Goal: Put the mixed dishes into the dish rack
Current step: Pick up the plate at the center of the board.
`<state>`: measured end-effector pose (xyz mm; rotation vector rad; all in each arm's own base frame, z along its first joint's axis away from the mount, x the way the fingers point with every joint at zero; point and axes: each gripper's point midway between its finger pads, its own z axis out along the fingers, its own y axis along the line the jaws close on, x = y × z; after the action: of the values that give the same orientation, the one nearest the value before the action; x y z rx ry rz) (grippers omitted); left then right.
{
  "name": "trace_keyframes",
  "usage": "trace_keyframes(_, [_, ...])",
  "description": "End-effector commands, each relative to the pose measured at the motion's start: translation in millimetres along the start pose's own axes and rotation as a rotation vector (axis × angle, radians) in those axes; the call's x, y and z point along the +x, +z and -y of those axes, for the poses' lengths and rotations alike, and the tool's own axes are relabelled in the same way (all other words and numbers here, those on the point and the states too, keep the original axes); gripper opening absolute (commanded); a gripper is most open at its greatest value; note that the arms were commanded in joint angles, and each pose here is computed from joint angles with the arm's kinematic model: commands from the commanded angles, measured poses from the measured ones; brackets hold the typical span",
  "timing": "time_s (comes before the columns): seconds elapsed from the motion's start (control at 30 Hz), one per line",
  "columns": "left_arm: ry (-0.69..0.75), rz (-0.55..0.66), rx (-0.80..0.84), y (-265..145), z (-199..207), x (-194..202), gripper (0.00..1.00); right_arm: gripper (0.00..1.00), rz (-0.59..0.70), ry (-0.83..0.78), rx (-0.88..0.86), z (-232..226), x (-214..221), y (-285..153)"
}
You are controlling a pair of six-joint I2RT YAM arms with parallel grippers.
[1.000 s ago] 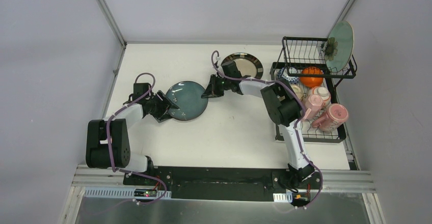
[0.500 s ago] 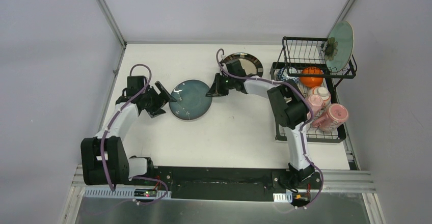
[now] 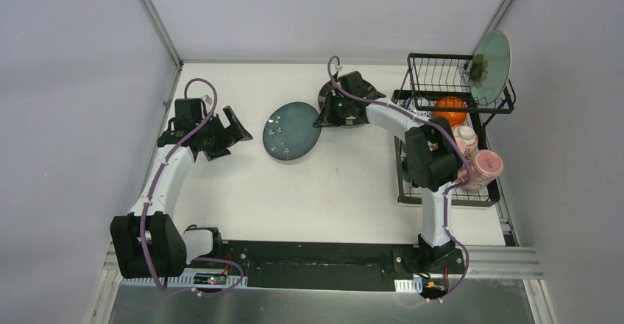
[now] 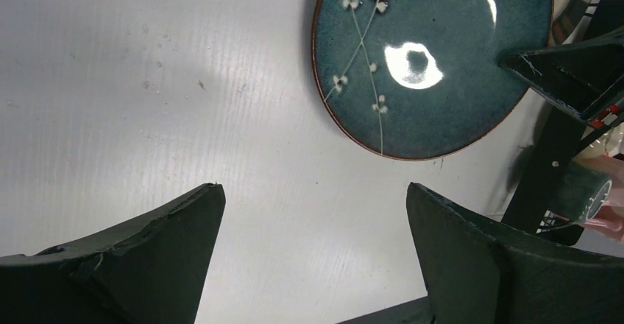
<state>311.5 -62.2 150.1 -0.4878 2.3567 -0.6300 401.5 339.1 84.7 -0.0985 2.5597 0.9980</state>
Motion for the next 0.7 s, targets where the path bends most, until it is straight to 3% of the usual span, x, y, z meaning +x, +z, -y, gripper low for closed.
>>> trace_keyframes(0.0, [0.036,-0.007,0.062,-8,17,-9,0.99,0.0,0.223,-0.113,-0.188,-88,-68,-78])
trace_keyframes(0.23, [0.051,-0.059,0.2,-7,38,0,0.99,0.0,0.289,-0.137,-0.181,-102,-85,-107])
trace_keyframes(0.37, [0.08,-0.081,0.266,-12,49,2,0.94,0.0,0.345,-0.153,-0.169,-108,-98,-127])
trace_keyframes(0.67, [0.205,-0.05,0.342,-32,75,14,0.95,0.0,0.559,-0.142,-0.138,-107,-151,-209])
